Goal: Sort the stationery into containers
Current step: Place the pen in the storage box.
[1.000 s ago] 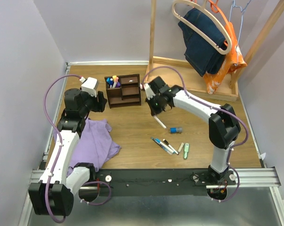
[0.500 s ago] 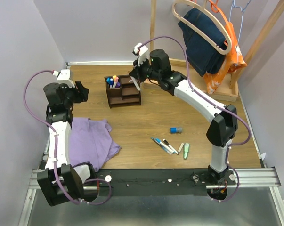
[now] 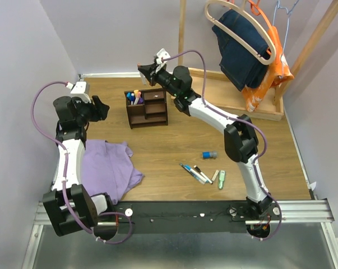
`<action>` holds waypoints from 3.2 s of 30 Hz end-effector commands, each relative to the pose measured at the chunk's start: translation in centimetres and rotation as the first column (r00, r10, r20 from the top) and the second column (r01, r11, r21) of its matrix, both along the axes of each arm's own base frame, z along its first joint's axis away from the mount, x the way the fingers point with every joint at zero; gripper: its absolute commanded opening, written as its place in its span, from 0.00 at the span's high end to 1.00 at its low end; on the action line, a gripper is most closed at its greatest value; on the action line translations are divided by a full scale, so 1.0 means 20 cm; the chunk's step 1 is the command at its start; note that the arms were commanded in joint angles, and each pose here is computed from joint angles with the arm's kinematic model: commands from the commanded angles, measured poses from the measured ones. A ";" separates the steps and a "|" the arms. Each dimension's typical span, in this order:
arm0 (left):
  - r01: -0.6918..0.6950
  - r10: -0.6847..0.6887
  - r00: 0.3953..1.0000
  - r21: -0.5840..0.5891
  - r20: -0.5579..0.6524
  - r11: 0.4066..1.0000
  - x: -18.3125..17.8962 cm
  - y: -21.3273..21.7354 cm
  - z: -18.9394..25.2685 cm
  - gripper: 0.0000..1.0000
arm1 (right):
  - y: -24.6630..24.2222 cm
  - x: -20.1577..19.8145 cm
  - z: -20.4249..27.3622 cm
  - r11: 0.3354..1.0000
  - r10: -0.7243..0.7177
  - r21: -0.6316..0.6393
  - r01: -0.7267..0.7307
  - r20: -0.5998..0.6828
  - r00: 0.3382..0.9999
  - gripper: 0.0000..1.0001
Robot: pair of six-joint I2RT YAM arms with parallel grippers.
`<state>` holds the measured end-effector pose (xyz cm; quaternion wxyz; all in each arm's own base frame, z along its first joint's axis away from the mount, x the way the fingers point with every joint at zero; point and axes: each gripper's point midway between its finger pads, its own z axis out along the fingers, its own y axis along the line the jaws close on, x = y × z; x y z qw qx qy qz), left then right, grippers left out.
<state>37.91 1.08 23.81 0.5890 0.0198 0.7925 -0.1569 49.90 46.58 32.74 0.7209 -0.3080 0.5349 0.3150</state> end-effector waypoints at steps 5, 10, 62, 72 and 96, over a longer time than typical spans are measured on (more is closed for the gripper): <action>0.083 -0.080 0.996 0.053 -0.050 0.995 0.01 -0.05 0.03 0.35 | 0.07 -0.03 0.03 0.988 0.058 0.137 -0.077 0.135 0.989 1.00; 0.086 -0.083 0.995 0.063 -0.057 0.994 0.01 -0.05 0.02 0.35 | 0.07 -0.05 -0.06 0.986 0.078 0.143 -0.088 0.076 0.994 0.99; 0.131 -0.126 0.981 0.029 -0.150 0.991 -0.02 -0.12 -0.18 0.31 | 0.02 -0.13 -0.71 0.993 0.073 0.106 -0.054 -0.180 0.981 1.00; 0.140 -0.138 0.979 0.004 -0.147 0.990 -0.01 -0.15 -0.19 0.30 | 0.09 -0.06 -0.75 0.994 0.073 0.093 -0.049 -0.271 0.960 0.99; 0.432 -0.433 0.901 0.092 -0.017 0.897 0.03 -0.36 0.13 0.01 | -0.46 -0.13 -0.42 0.972 -0.221 -0.148 0.180 -0.336 0.916 0.57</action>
